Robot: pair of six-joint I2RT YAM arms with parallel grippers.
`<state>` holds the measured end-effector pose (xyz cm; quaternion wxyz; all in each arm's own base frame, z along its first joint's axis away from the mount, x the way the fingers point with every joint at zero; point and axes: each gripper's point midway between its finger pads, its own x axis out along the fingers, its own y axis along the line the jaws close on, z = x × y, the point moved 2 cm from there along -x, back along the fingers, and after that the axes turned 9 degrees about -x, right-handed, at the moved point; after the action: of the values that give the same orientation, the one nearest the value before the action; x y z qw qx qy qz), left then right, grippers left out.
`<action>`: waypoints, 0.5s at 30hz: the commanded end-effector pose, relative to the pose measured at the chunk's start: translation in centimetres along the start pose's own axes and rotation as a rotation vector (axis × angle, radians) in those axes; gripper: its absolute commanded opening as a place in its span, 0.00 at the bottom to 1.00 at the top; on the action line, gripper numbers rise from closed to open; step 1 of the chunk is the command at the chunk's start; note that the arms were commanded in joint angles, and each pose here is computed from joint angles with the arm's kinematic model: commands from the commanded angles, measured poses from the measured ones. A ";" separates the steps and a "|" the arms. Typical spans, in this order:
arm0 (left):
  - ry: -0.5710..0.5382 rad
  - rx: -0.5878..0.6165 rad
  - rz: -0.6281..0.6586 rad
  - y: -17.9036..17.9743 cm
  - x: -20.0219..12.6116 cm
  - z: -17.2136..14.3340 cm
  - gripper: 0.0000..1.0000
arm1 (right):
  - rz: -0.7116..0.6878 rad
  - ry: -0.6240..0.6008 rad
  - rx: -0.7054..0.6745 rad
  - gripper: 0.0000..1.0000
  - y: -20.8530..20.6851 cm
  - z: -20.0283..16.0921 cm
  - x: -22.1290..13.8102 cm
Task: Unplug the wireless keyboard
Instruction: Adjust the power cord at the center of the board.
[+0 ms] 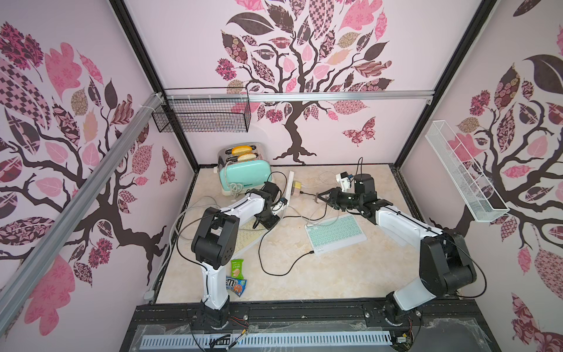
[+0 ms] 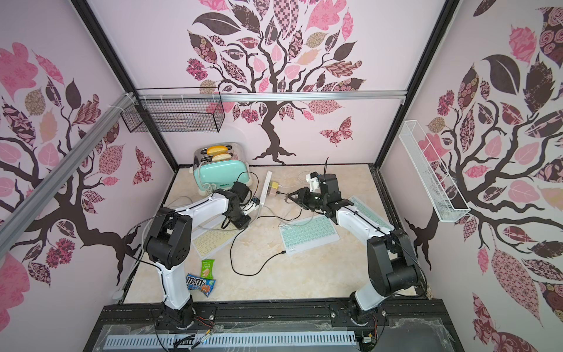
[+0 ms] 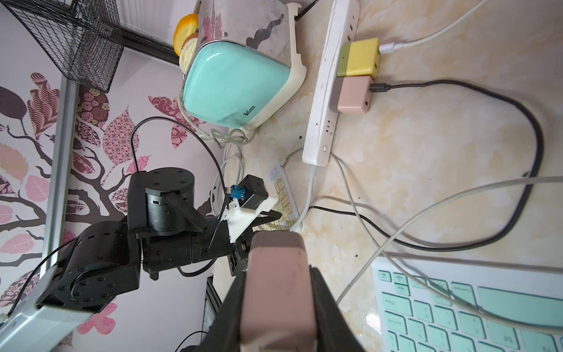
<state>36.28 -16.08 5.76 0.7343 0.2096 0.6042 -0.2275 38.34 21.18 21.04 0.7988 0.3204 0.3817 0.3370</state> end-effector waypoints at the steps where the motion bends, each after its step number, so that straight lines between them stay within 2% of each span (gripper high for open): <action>1: 0.014 0.034 0.022 0.2 0.0 0.0 0.38 | 0.026 -0.020 -0.020 0.00 0.6 0.9 0.0; 6: 0.019 0.058 0.038 0.3 -0.5 -0.9 0.43 | 0.025 -0.018 -0.018 0.00 0.5 0.9 0.1; 15: 0.018 0.056 0.087 1.4 -1.1 -1.9 0.42 | 0.028 -0.016 -0.018 0.00 0.6 0.8 0.0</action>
<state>35.33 -14.46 5.70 0.7253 0.2465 0.6049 -0.2175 38.36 21.23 21.15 0.7982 0.3215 0.3800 0.3393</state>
